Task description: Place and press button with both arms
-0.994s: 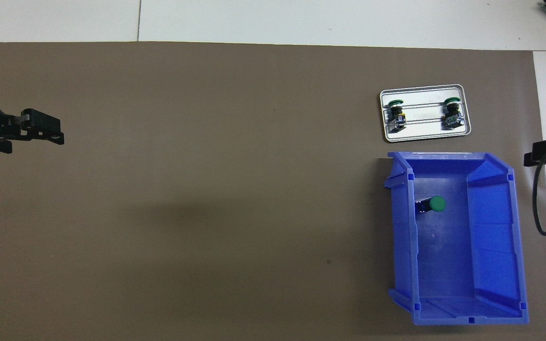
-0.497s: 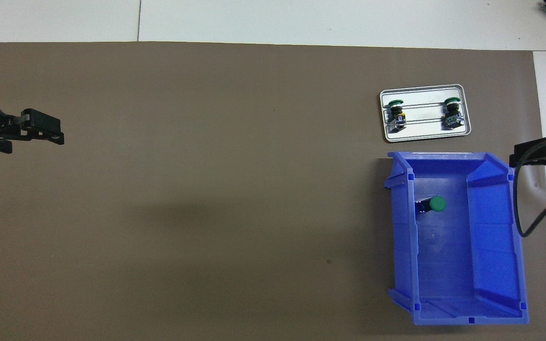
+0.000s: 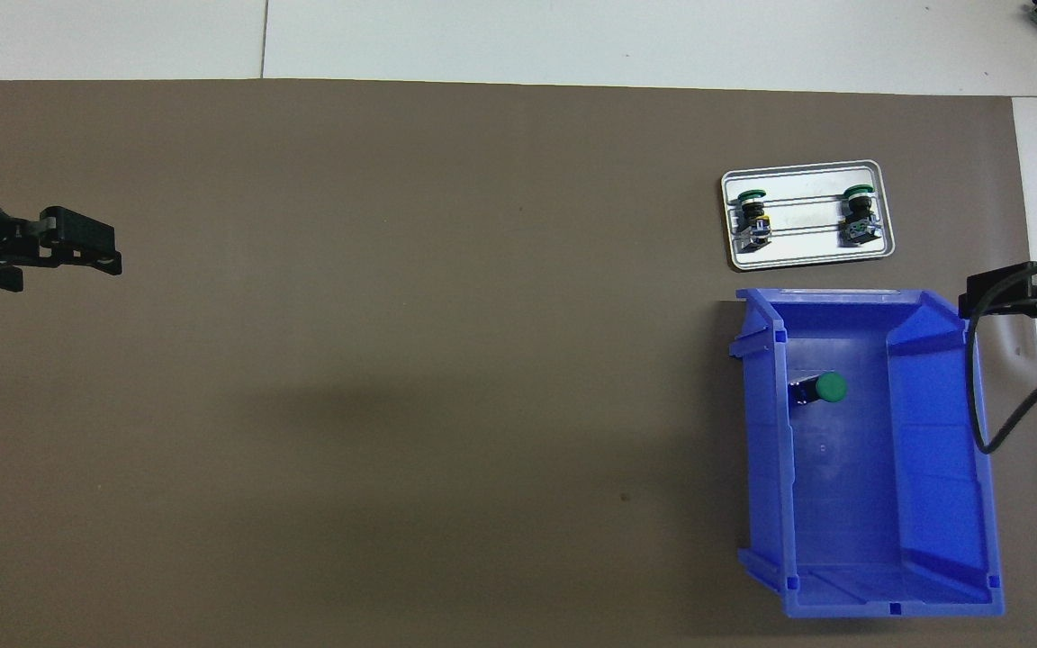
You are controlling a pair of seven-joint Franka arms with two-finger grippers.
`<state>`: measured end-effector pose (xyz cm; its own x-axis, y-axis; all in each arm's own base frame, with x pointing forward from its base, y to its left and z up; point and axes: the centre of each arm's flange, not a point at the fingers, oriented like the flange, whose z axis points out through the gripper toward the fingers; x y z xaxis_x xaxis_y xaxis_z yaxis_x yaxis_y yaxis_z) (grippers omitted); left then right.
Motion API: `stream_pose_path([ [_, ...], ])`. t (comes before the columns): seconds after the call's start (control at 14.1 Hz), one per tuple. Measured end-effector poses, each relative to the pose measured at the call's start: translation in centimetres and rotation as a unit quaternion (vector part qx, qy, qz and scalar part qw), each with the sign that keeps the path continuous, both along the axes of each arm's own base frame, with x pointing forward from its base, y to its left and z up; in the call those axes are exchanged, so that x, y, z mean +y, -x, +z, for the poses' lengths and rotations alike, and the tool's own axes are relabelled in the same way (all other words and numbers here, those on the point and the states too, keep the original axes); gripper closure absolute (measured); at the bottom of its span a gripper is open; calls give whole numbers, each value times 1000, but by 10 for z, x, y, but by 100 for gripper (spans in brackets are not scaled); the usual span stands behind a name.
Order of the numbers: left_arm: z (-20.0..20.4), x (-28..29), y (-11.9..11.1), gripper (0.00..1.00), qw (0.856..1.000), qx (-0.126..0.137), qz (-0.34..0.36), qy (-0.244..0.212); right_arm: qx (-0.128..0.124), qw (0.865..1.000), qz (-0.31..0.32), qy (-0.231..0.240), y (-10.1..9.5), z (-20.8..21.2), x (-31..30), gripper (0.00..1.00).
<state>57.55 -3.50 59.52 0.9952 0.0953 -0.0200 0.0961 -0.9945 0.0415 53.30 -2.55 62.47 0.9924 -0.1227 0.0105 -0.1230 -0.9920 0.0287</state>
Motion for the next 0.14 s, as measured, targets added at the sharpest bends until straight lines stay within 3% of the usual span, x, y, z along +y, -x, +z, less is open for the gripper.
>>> stream_pose_path([
  [0.14,0,0,0,0,1000,0,0,0,0,1000,0,0,0,0,0,0],
])
